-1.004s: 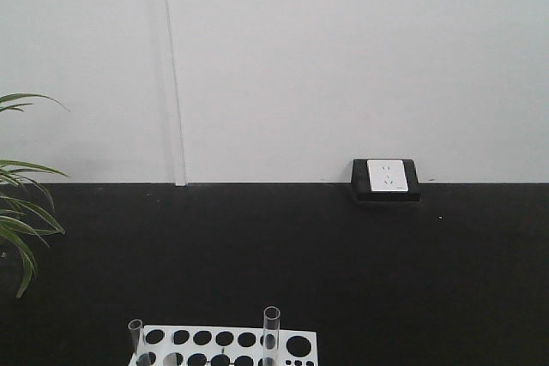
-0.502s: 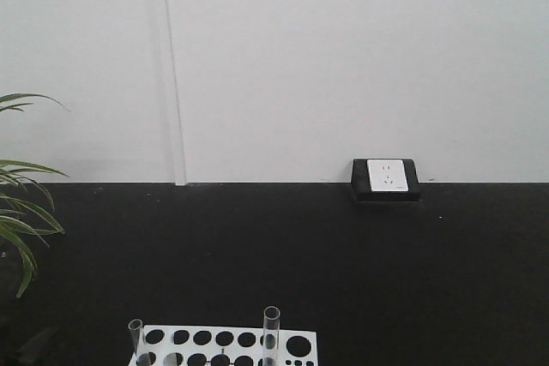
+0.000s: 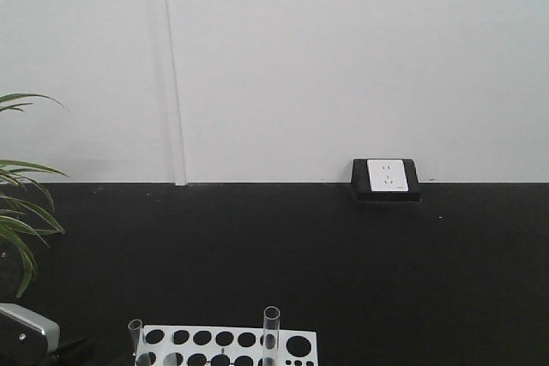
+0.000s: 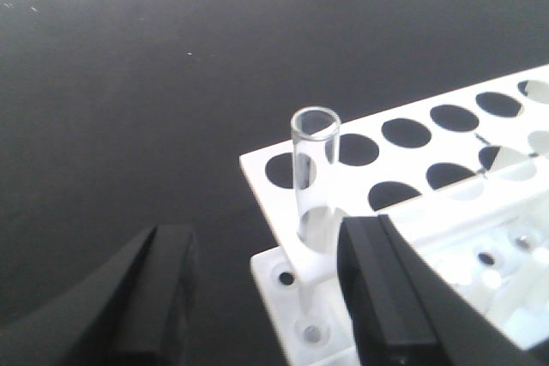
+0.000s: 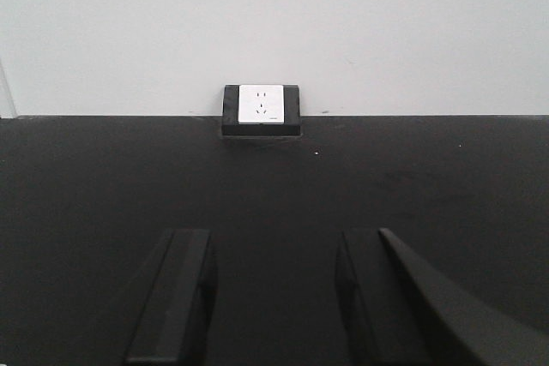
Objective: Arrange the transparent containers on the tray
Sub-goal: 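Lower the left gripper onto a clear test tube and grasp it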
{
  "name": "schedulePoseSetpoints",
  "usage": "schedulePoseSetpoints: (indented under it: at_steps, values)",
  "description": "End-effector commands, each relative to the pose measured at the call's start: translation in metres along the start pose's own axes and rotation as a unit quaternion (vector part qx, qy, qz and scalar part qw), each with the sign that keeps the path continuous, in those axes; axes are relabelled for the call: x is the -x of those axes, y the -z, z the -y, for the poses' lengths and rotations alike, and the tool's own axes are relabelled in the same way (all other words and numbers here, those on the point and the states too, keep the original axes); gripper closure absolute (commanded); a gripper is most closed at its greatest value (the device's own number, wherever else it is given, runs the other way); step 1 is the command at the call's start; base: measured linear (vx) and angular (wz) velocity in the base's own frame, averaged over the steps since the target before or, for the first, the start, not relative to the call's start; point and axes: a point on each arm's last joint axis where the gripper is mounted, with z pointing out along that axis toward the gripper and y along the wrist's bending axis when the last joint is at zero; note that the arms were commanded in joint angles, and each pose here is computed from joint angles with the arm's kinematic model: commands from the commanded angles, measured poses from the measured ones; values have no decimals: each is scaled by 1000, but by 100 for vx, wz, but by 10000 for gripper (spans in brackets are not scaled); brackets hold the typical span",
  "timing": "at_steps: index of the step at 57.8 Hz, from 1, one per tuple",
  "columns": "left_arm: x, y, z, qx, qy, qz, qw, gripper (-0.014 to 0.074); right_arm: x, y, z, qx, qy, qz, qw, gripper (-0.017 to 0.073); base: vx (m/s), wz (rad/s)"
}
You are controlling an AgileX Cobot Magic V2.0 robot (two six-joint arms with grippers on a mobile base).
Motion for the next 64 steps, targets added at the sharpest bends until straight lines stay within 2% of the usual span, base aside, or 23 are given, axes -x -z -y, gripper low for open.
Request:
schedulePoseSetpoints:
  at_steps: [1,13,19,29,55,64]
  values:
    - [20,-4,5,-25,12,85,996,104,19,2,0,3,8,56,998,145,0,0]
    - [14,-16,10,-71,11,119,990,104,19,2,0,3,8,56,998,145,0,0]
    - [13,-20,11,-79,13,132,988,104,19,2,0,3,8,56,998,145,0,0]
    - [14,-28,7,-66,32,147,986,104,18,1,0,3,8,54,999,144,0,0]
    - [15,-42,4,-61,31,131,989,106,18,1,0,3,8,53,999,144,0,0]
    - [15,-42,4,-61,31,129,989,137,18,1,0,3,8,53,999,144,0,0]
